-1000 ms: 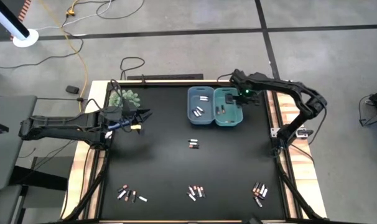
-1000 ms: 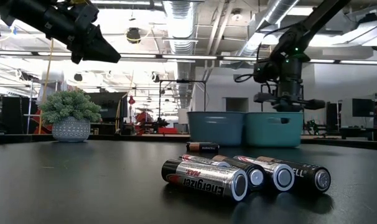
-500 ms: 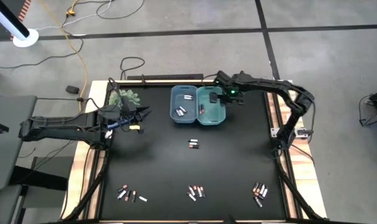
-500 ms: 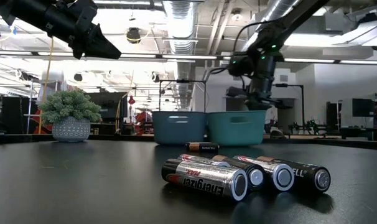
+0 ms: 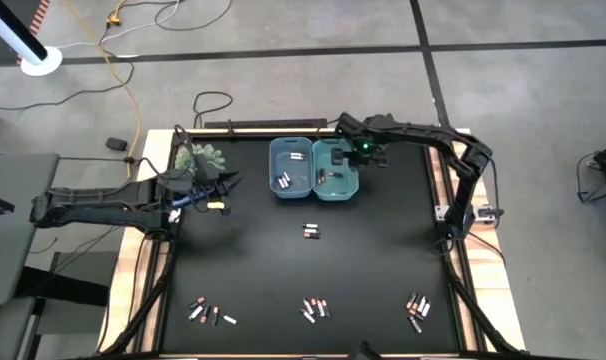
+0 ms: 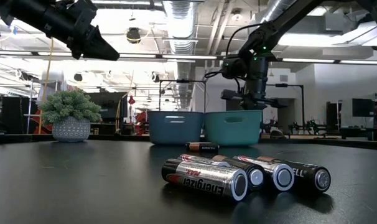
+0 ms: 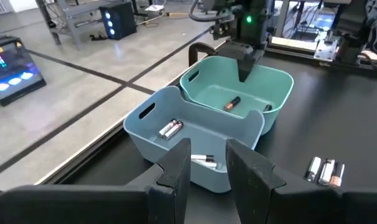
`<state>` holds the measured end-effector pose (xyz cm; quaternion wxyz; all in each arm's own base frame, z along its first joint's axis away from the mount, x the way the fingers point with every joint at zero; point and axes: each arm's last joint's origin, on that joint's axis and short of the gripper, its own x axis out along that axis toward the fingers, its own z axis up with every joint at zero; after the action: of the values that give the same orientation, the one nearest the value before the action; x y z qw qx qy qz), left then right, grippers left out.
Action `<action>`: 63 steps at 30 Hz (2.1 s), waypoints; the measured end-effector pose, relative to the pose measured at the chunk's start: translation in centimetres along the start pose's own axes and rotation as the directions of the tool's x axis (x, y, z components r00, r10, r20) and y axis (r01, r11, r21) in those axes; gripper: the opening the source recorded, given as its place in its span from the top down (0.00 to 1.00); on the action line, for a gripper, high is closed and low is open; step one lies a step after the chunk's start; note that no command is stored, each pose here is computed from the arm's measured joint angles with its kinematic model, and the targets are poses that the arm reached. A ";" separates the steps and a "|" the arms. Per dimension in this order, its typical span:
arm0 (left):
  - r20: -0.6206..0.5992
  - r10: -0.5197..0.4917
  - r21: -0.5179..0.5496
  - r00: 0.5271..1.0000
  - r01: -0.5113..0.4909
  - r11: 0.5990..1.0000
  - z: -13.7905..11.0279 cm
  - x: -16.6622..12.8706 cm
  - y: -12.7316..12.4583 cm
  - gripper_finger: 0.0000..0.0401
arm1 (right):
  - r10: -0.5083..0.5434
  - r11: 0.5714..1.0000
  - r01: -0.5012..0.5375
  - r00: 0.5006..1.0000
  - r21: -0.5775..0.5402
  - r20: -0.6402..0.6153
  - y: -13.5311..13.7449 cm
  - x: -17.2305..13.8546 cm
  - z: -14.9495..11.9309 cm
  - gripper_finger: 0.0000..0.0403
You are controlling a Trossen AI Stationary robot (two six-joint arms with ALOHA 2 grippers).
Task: Sort batteries
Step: Move the bins to the top middle of the table, then put the black battery into the green bin
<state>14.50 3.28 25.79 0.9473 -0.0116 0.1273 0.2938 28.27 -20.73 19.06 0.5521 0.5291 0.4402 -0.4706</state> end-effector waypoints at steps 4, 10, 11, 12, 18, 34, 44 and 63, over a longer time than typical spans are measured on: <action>-0.003 0.008 0.030 1.000 -0.008 1.000 0.0 0.0 0.1 0.76 | -0.024 1.000 0.024 1.000 0.015 -0.010 -0.3 0.1 0.1 1.00; -0.004 0.041 0.032 0.999 -0.041 0.999 0.0 0.2 0.6 0.76 | -0.026 1.000 0.026 1.000 -0.002 -0.007 -0.3 0.1 0.1 0.99; -0.005 0.045 0.035 0.999 -0.045 0.998 0.0 0.2 0.6 0.76 | -0.026 1.000 0.026 1.000 -0.005 -0.007 -0.3 0.1 0.1 0.98; -0.005 0.049 0.038 0.999 -0.048 0.998 0.0 0.3 0.7 0.76 | -0.025 1.000 0.025 1.000 -0.015 -0.007 -0.3 0.1 0.1 0.98; -0.005 0.062 0.052 0.998 -0.062 0.997 0.0 0.3 0.9 0.76 | -0.023 0.999 0.023 1.000 -0.046 -0.005 -0.3 0.1 0.1 0.94; -0.007 0.065 0.053 0.998 -0.064 0.997 0.0 0.3 0.9 0.76 | -0.017 0.995 0.017 1.000 -0.102 0.001 -0.1 0.1 0.1 0.91; -0.012 0.064 0.056 0.998 -0.064 0.996 0.0 0.3 0.9 0.76 | -0.019 0.993 0.020 1.000 -0.117 0.006 -0.2 0.1 0.1 0.77; -0.011 0.057 0.022 0.998 -0.056 0.998 0.0 0.3 0.8 0.76 | 0.107 0.947 -0.033 0.971 -0.321 0.215 -2.9 -11.6 -4.3 0.71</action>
<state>14.27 4.12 25.72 0.9380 0.0006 0.1360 0.3189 23.47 -15.86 29.71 0.6929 0.3919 0.4237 -0.4322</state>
